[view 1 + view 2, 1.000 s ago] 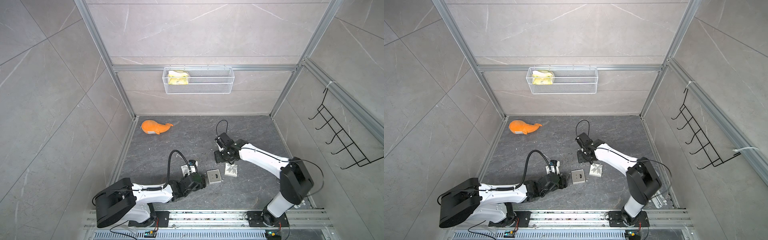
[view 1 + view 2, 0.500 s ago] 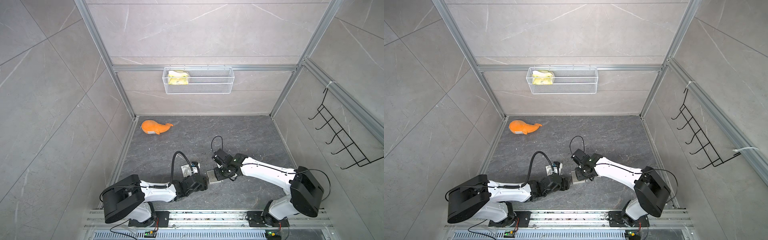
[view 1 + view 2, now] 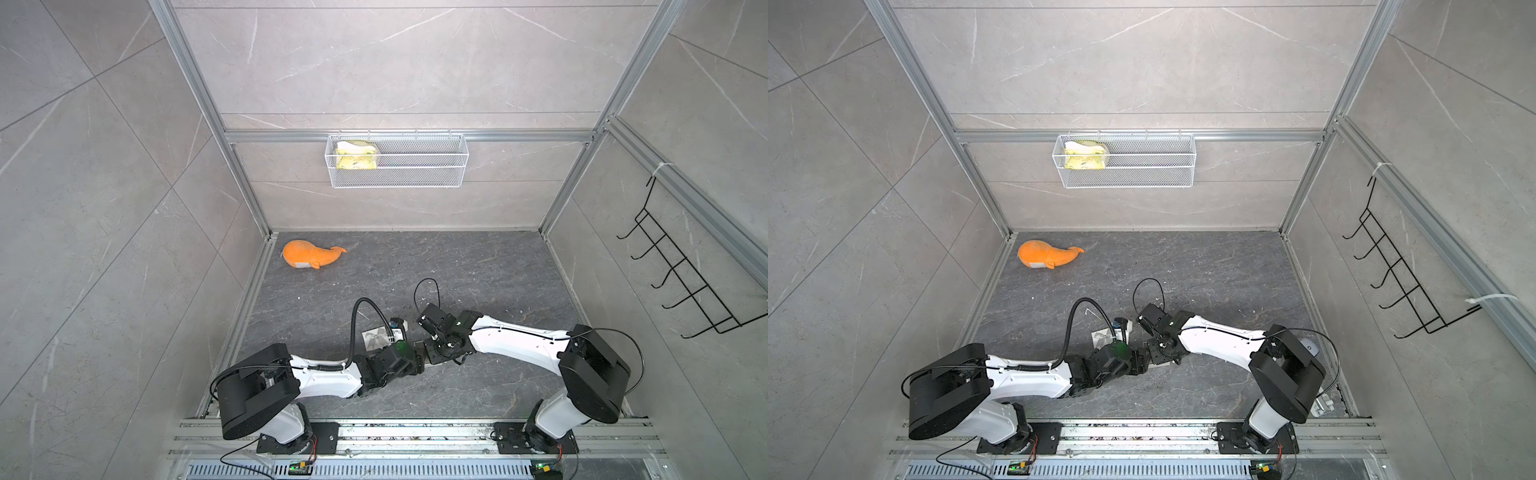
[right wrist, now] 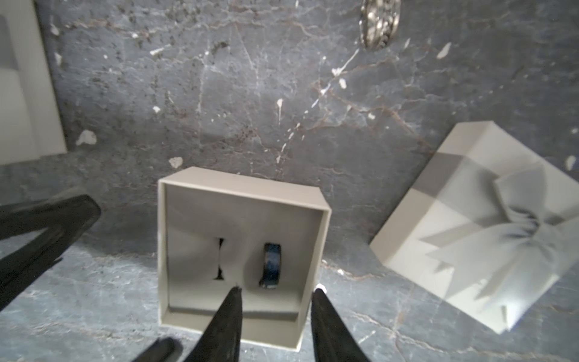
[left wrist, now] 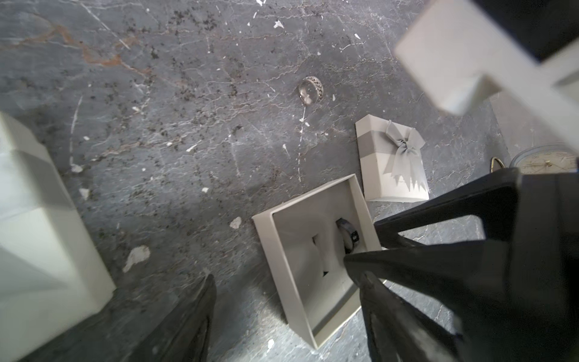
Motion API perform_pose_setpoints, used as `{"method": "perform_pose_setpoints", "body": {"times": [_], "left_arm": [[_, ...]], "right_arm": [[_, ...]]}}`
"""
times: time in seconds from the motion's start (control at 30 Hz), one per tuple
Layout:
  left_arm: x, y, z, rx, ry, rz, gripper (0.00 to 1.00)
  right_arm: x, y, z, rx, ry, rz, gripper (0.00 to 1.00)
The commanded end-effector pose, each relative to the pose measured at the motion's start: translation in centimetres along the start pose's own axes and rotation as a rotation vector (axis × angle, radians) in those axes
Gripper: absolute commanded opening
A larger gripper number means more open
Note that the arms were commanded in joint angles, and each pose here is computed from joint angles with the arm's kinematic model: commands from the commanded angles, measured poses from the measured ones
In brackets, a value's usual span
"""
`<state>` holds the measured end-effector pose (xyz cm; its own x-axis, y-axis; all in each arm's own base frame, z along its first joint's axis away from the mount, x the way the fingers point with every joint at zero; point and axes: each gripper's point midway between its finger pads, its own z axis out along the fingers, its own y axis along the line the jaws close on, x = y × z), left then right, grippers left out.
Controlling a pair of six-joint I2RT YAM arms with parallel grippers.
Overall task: Take the rings out of the lift-off lid box
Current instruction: Place the ring at the center of the board.
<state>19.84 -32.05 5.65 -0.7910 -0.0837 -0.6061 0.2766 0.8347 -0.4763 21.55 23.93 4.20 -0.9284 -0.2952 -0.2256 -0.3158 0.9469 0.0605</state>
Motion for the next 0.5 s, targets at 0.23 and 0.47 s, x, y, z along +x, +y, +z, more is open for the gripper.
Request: {"method": "perform_pose_setpoints", "body": {"times": [0.23, 0.47], "left_arm": [[1.0, 0.4, 1.4, -0.038, 0.041, -0.005, 0.72], [1.2, 0.5, 1.8, -0.052, 0.051, 0.001, 0.72]], "right_arm": [[-0.9, -0.2, 0.3, 0.038, -0.025, 0.009, 0.31], [-1.6, -0.5, -1.1, 0.055, -0.060, 0.014, 0.33]]}}
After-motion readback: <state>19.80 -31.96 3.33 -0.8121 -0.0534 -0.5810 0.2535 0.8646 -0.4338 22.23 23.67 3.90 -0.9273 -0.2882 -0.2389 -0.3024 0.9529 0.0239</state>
